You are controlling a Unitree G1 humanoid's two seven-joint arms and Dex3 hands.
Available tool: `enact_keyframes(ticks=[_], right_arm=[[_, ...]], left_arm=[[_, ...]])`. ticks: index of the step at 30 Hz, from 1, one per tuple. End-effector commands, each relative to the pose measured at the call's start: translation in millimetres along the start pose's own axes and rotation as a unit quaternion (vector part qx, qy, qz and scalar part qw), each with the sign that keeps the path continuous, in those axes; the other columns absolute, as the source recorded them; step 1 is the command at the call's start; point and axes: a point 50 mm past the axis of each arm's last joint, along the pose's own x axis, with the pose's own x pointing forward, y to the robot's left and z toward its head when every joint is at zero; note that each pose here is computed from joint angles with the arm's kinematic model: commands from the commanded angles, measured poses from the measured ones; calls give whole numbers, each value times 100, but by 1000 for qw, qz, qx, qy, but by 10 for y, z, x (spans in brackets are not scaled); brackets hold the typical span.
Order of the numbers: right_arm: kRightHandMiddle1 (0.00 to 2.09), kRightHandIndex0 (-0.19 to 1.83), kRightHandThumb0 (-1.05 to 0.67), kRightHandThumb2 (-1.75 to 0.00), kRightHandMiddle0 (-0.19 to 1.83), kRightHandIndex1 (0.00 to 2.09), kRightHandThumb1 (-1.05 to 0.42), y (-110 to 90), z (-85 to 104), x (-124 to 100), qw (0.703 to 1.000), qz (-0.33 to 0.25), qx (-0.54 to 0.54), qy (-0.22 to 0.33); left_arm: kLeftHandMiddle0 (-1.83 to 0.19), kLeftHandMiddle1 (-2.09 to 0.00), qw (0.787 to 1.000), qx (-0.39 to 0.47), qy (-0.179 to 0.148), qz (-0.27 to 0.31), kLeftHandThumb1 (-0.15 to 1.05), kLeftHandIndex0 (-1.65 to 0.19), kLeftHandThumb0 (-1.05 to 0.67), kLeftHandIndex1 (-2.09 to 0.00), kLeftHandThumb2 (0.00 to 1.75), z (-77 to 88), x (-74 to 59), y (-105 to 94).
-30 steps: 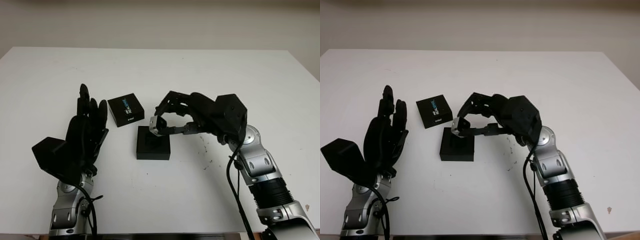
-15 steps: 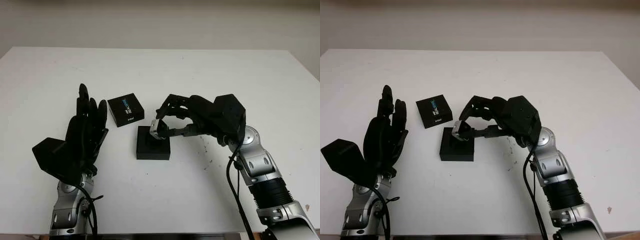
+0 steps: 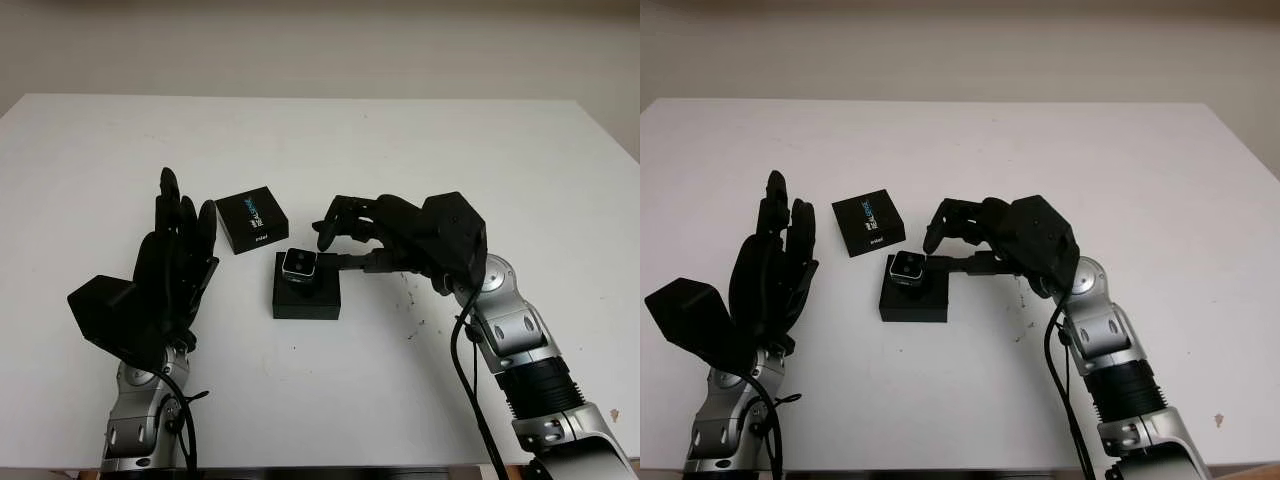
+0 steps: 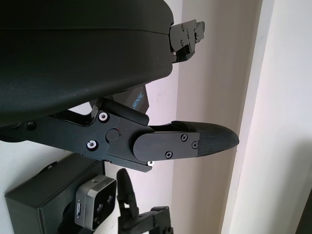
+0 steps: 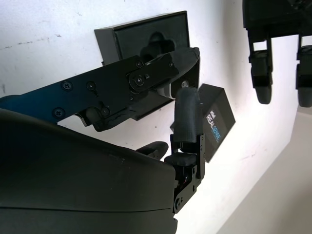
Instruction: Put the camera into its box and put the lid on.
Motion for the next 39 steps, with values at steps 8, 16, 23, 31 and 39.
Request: enact_keyframes(ticks=[8,16,23,31,39], right_arm=[[170,28,-47,-6,36,29,-91,2,-1,-8,1000,-7,-16,-11],[129,16,-64,-5,-1,17,-88,6,72,-113,994,-70,-12,-88],[34,-7,-66,-5,-12,2,-83,19,47,-130,993,-47,-1,-105],[23,-10,-72,-5,-4,4,-82,122,-50,-121,996,-38,6,-82],[30,-4,-70,-6,14,7,-85,353,-219,-86,997,-62,16,-53]], left_arm=[[19,0,1000,4,-9,-3,105,19,-69,0,42,21,12,-14],[19,0,1000,6,-4,-1,105,19,-70,0,42,5,7,-9],[19,0,1000,4,-4,-2,105,19,-68,0,43,0,11,-19],[19,0,1000,5,-4,-2,105,19,-67,0,43,-1,-3,-1],[19,0,1000,7,-1,-2,105,19,-68,0,43,-1,-12,6]])
